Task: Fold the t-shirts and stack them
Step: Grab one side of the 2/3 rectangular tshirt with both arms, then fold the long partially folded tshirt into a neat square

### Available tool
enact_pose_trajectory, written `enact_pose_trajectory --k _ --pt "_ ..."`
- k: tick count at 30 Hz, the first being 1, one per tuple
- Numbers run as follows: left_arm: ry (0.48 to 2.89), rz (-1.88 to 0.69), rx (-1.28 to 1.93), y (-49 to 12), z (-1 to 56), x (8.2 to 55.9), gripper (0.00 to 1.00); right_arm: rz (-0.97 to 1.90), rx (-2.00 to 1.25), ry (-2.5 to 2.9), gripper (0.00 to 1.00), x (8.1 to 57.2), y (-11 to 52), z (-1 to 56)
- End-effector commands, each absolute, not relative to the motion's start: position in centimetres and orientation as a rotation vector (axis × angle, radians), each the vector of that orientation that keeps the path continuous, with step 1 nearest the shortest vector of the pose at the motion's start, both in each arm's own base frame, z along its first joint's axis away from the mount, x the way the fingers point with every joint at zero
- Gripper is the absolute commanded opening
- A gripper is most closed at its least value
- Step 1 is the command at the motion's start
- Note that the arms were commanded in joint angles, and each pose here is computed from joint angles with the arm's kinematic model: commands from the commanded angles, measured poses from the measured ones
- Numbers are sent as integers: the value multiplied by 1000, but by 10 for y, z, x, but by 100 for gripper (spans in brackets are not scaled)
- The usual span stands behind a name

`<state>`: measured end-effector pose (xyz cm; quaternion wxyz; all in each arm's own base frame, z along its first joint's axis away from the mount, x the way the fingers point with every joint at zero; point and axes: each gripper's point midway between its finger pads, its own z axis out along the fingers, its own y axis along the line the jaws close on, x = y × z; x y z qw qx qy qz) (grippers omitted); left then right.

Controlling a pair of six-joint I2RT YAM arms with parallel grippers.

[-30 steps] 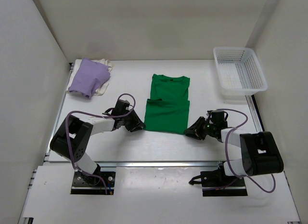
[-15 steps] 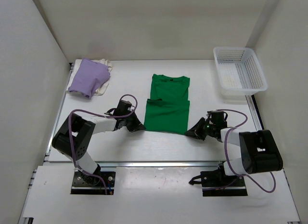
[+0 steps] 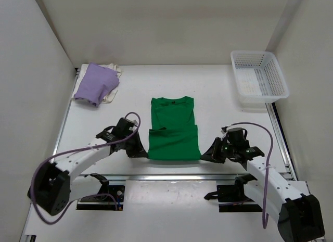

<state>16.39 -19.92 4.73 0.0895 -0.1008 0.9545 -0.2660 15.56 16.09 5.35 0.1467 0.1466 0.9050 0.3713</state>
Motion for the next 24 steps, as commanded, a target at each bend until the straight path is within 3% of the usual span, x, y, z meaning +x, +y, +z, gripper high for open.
enact_pose_trajectory --k 1,3,8,12,24 --pt "2848 -781 -338 -180 78 153 0 990 412 2660 0 148 154 71" --pt "2758 -810 -328 -186 112 179 0 985 353 2640 0 164 157 89" --pt "2625 -765 -278 -200 164 255 0 944 194 2469 0 260 158 157" --pt "2526 -728 -322 -205 182 326 0 911 186 2478 0 347 152 161" --pt "2486 -556 -551 -184 123 473 0 884 138 2483 0 508 170 121"
